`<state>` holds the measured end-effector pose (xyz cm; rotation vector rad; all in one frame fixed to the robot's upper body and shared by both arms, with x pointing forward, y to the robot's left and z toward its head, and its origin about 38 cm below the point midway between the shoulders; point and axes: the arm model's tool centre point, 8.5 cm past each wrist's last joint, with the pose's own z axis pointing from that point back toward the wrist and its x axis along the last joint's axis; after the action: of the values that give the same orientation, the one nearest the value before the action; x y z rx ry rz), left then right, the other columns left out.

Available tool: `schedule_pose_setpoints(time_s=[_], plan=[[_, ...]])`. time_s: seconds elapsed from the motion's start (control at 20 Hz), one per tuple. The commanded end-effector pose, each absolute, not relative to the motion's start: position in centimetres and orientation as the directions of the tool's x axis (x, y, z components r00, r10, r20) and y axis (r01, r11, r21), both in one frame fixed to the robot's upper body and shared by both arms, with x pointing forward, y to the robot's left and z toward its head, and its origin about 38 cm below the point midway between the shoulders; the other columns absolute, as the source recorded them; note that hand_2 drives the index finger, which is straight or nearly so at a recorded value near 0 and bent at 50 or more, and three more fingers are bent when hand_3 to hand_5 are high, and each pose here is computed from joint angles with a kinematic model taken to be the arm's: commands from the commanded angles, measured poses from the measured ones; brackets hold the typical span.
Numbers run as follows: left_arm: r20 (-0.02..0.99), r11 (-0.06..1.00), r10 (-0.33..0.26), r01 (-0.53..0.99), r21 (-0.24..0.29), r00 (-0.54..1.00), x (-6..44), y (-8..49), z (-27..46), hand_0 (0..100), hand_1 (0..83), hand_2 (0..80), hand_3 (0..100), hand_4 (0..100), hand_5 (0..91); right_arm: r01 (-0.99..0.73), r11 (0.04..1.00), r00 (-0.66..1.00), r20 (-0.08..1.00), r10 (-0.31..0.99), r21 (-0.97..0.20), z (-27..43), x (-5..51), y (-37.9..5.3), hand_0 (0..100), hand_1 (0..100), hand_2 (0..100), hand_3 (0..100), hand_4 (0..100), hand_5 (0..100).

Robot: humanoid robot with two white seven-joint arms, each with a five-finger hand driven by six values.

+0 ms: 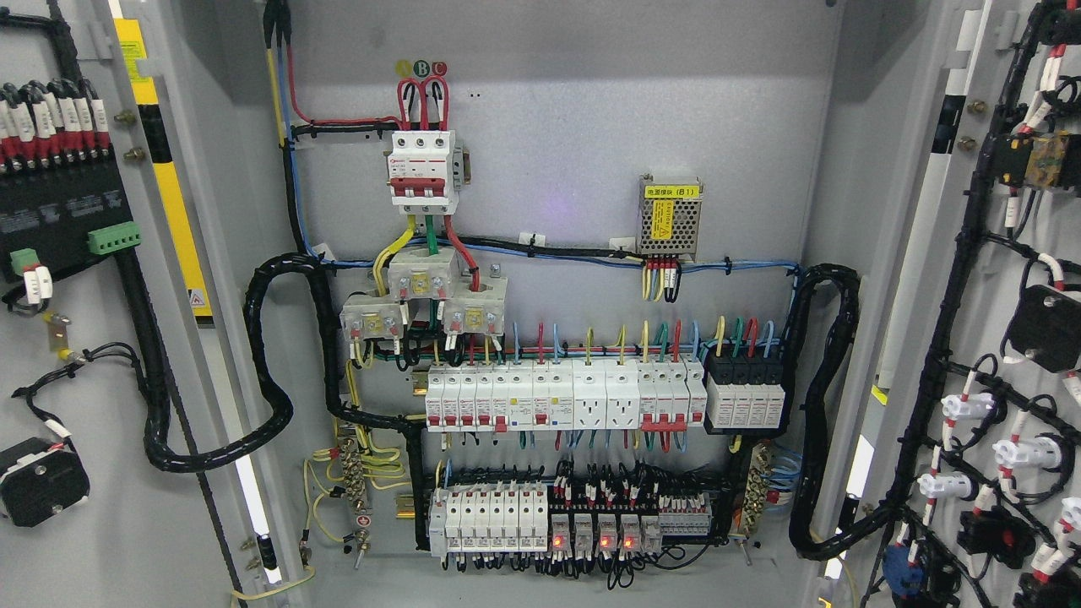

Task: Open door with both hands

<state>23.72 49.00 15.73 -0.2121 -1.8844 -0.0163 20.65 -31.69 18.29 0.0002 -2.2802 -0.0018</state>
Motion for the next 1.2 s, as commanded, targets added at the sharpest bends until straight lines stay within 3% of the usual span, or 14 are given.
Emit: schedule_pose_setpoints(time_s=[0.0,0.3,0.65,1.15], plan=[[0.959,0.993,0.108,0.064,-0.094,-0.262,24.3,53.8,15.3,12,55.6,0.0,0,0,0.0,0.013,1.0,-0.655,0.755,0.027,-0.024,18.7,20.5,-32.7,0,50,4,0,0,0],[0.96,0.99,0.141,0.039,-0.136,-0.243,25.0,54.8,14.6,12,55.6,0.0,0,0,0.0,-0.005,0.999,-0.673,0.739,0.032,-0.048,19.2,20.6,-32.7,0,50,4,0,0,0],[0.958,0.99,0.14,0.052,-0.131,-0.249,25.2,54.5,15.0,12,55.6,0.0,0,0,0.0,-0.068,0.997,-0.666,0.746,-0.015,-0.041,18.8,21.0,-31.3,0,50,4,0,0,0],[0.944,0.981,0.101,0.188,-0.043,-0.313,25.2,49.9,18.6,12,55.6,0.0,0,0,0.0,-0.157,0.987,-0.659,0.748,-0.081,-0.032,18.3,21.4,-29.1,0,50,4,0,0,0]])
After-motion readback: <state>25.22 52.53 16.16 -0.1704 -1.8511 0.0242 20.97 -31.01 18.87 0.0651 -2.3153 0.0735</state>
